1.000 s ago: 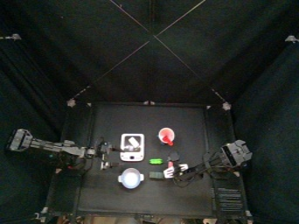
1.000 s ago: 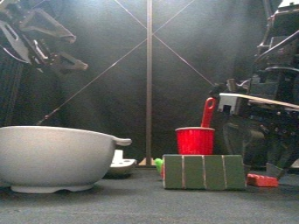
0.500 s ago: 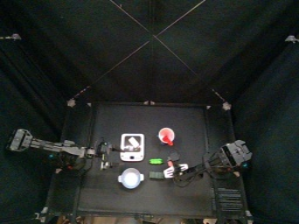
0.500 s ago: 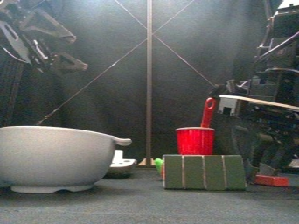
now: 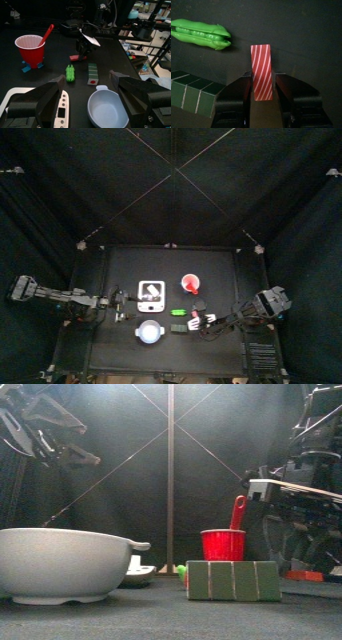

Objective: Grab salmon

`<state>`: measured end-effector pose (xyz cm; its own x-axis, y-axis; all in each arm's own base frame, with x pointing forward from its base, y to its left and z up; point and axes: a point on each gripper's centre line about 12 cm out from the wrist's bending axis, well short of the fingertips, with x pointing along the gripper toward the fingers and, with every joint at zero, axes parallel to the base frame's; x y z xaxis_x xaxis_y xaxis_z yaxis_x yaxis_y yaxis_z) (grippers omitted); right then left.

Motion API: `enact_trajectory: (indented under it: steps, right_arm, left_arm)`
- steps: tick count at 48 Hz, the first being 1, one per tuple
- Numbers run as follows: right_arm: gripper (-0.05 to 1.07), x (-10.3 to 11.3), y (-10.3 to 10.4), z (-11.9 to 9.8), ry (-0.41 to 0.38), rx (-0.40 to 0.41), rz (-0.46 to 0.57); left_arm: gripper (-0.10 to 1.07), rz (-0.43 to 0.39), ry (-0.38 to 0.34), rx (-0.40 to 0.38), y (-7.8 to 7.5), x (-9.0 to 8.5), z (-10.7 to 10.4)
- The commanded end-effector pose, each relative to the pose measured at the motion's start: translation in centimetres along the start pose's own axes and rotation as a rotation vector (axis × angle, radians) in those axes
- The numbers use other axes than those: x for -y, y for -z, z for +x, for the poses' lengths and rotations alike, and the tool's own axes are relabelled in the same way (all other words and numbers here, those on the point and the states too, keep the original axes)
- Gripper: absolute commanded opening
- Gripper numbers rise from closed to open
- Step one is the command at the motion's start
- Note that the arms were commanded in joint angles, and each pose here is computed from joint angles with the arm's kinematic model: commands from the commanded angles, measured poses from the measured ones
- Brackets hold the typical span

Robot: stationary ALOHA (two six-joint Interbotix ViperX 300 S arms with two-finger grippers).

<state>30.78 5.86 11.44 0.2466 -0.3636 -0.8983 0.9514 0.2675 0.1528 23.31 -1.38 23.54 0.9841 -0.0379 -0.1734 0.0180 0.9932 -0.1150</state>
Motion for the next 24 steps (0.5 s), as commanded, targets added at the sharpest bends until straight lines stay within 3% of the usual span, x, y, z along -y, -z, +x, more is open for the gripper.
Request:
enact_trajectory:
  steps: [1, 24]
  right_arm:
    - [0.60, -0.69, -0.70, -1.53, -0.043, 0.008, 0.017]
    - [0.60, -0.90, -0.74, -1.61, -0.048, 0.009, 0.016]
  left_arm:
    - [1.03, -0.001, 0.000, 0.014, -0.53, 0.03, 0.17]
    - [1.03, -0.002, -0.002, 0.013, -0.47, -0.01, 0.15]
